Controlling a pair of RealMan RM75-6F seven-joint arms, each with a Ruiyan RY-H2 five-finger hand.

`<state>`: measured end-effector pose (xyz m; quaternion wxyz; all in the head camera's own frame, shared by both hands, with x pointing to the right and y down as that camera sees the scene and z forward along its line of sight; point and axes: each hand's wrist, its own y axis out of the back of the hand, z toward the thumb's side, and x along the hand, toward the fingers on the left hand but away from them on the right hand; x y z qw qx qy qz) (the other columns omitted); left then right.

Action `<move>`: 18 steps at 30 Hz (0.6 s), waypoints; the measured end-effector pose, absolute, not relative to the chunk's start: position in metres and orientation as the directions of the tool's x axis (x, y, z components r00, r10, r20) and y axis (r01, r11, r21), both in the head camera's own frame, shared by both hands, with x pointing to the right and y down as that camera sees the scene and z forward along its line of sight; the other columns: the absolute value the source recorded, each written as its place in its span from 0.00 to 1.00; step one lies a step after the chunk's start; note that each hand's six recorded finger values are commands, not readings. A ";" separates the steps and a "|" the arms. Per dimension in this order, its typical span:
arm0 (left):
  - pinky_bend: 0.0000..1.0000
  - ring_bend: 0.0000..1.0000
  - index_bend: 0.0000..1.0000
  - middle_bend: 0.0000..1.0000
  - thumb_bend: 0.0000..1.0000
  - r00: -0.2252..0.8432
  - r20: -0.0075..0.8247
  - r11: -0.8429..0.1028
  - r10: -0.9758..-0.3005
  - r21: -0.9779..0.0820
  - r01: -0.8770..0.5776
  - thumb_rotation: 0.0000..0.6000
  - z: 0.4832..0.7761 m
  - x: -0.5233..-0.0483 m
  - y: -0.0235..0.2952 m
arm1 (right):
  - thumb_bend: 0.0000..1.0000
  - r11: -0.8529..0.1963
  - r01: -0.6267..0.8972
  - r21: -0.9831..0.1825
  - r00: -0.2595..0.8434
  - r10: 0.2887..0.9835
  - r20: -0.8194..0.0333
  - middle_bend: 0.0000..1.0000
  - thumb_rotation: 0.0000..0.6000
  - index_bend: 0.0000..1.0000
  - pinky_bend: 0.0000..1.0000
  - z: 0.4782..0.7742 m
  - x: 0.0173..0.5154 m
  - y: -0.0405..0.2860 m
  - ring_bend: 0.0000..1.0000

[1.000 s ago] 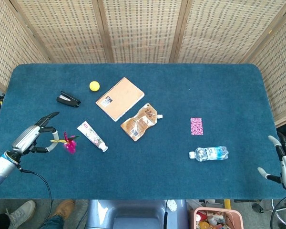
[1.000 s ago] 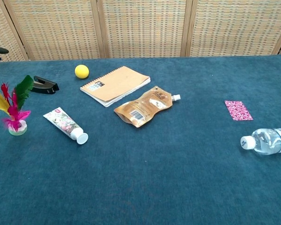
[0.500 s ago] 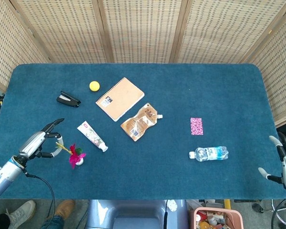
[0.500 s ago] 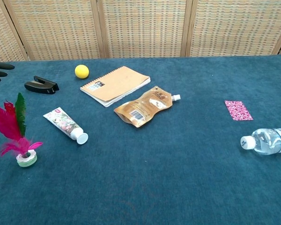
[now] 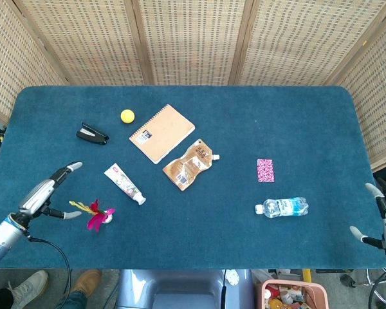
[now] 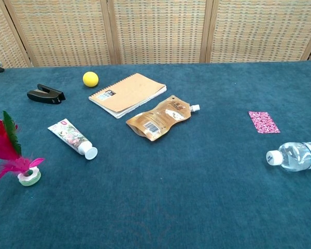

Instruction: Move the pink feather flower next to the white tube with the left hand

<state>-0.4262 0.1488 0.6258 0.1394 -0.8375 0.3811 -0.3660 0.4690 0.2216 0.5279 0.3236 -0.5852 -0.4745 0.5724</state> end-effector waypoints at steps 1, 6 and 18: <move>0.00 0.00 0.00 0.00 0.00 0.434 0.495 -0.657 -0.753 -0.526 -0.540 1.00 0.622 -0.429 0.148 | 0.00 -0.338 0.186 -0.922 -0.104 0.927 -0.361 0.00 1.00 0.00 0.00 0.527 0.469 0.222 0.00; 0.00 0.00 0.00 0.00 0.00 0.357 0.456 -0.579 -0.816 -0.641 -0.504 1.00 0.601 -0.449 0.146 | 0.00 -0.338 0.191 -0.921 -0.104 0.926 -0.362 0.00 1.00 0.00 0.00 0.526 0.468 0.222 0.00; 0.00 0.00 0.00 0.00 0.00 0.047 0.397 -0.398 -0.917 -0.897 -0.194 1.00 0.544 -0.464 0.179 | 0.00 -0.325 0.169 -0.931 -0.098 0.934 -0.344 0.00 1.00 0.00 0.00 0.523 0.466 0.221 0.00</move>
